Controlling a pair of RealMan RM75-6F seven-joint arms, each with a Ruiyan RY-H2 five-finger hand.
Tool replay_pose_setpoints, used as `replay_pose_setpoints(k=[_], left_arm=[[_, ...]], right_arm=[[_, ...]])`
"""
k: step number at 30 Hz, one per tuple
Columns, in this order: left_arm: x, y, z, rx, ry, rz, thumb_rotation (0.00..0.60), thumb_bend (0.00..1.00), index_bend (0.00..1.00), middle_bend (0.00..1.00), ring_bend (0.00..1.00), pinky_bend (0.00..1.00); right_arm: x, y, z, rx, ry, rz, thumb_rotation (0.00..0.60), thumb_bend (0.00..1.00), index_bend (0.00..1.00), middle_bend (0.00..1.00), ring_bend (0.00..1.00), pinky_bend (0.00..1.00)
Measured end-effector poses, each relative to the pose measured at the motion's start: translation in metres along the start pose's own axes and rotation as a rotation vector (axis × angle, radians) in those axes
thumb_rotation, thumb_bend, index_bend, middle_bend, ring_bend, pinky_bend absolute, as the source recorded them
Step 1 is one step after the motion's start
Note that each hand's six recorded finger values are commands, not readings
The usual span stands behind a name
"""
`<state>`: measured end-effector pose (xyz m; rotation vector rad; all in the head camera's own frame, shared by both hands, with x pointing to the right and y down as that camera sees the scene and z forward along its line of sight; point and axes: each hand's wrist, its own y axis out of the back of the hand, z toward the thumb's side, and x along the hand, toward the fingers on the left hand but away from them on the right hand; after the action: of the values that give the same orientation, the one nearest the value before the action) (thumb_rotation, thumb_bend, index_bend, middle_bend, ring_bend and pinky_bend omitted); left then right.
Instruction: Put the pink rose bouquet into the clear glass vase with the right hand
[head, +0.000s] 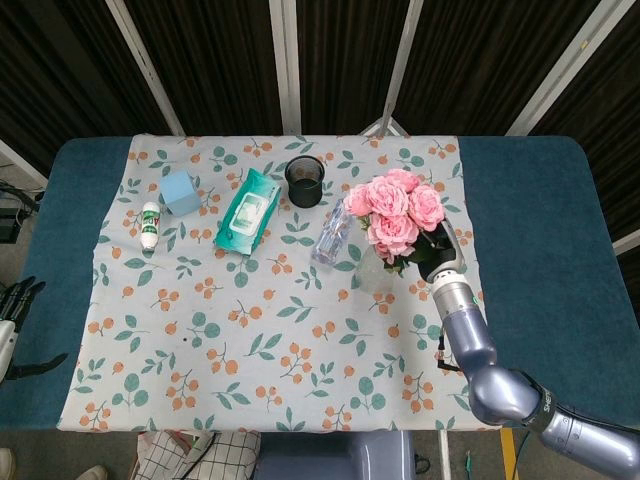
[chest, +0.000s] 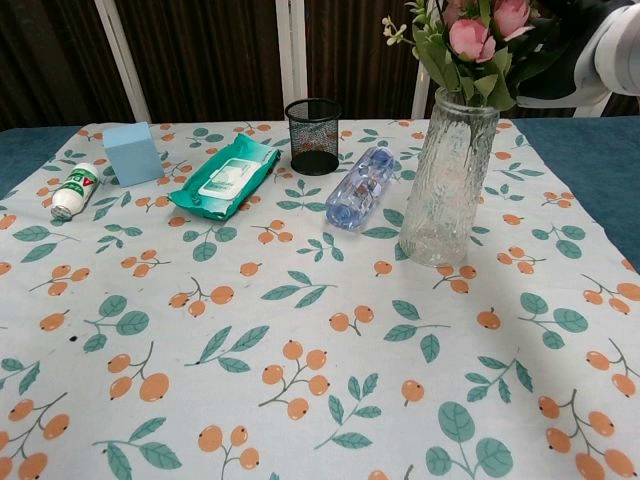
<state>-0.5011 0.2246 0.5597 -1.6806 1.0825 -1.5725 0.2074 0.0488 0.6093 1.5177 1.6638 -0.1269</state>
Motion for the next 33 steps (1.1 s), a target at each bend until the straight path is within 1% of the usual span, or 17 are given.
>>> replay_pose_setpoints(k=[2,3,5,7,11,18,23,29,33], left_arm=[[0.0,0.0,0.0,0.0,0.0,-0.001,0.6,0.0,0.0,0.0,0.0,0.0],[0.0,0.0,0.0,0.0,-0.001,-0.001,0.6,0.0,0.0,0.0,0.0,0.0],[-0.001,0.0,0.0,-0.001,-0.002,0.001,0.6,0.0,0.0,0.0,0.0,0.0],[-0.001,0.001,0.002,-0.006,-0.008,0.005,0.6,0.0,0.0,0.0,0.0,0.0],[-0.001,0.002,0.003,-0.013,-0.021,0.016,0.6,0.0,0.0,0.0,0.0,0.0],[-0.002,0.001,0.003,-0.018,-0.017,0.014,0.6,0.0,0.0,0.0,0.0,0.0],[-0.002,0.002,0.004,-0.021,-0.02,0.014,0.6,0.0,0.0,0.0,0.0,0.0],[-0.002,0.001,0.004,-0.02,-0.021,0.013,0.6,0.0,0.0,0.0,0.0,0.0],[-0.002,0.002,0.004,-0.021,-0.018,0.013,0.6,0.0,0.0,0.0,0.0,0.0]], right_arm=[[0.003,0.002,-0.002,0.008,-0.004,0.0,0.6,0.37,0.13,0.22,0.09,0.01],[0.005,0.002,-0.002,0.012,-0.006,0.0,0.6,0.37,0.11,0.2,0.07,0.0],[0.007,0.004,-0.003,0.018,-0.009,0.001,0.6,0.37,0.05,0.14,0.03,0.0],[0.008,0.003,-0.003,0.017,-0.011,0.008,0.6,0.37,0.0,0.08,0.0,0.0],[0.012,0.001,-0.001,0.027,-0.026,0.035,0.6,0.37,0.0,0.0,0.0,0.0],[0.02,0.004,0.001,0.058,-0.057,0.068,0.6,0.37,0.0,0.0,0.0,0.0],[0.027,0.012,-0.003,0.07,-0.095,0.084,0.6,0.37,0.0,0.0,0.0,0.0],[0.032,0.023,-0.006,0.094,-0.126,0.077,0.6,0.37,0.0,0.0,0.0,0.0],[0.035,0.028,-0.004,0.113,-0.127,0.072,0.6,0.37,0.0,0.0,0.0,0.0]])
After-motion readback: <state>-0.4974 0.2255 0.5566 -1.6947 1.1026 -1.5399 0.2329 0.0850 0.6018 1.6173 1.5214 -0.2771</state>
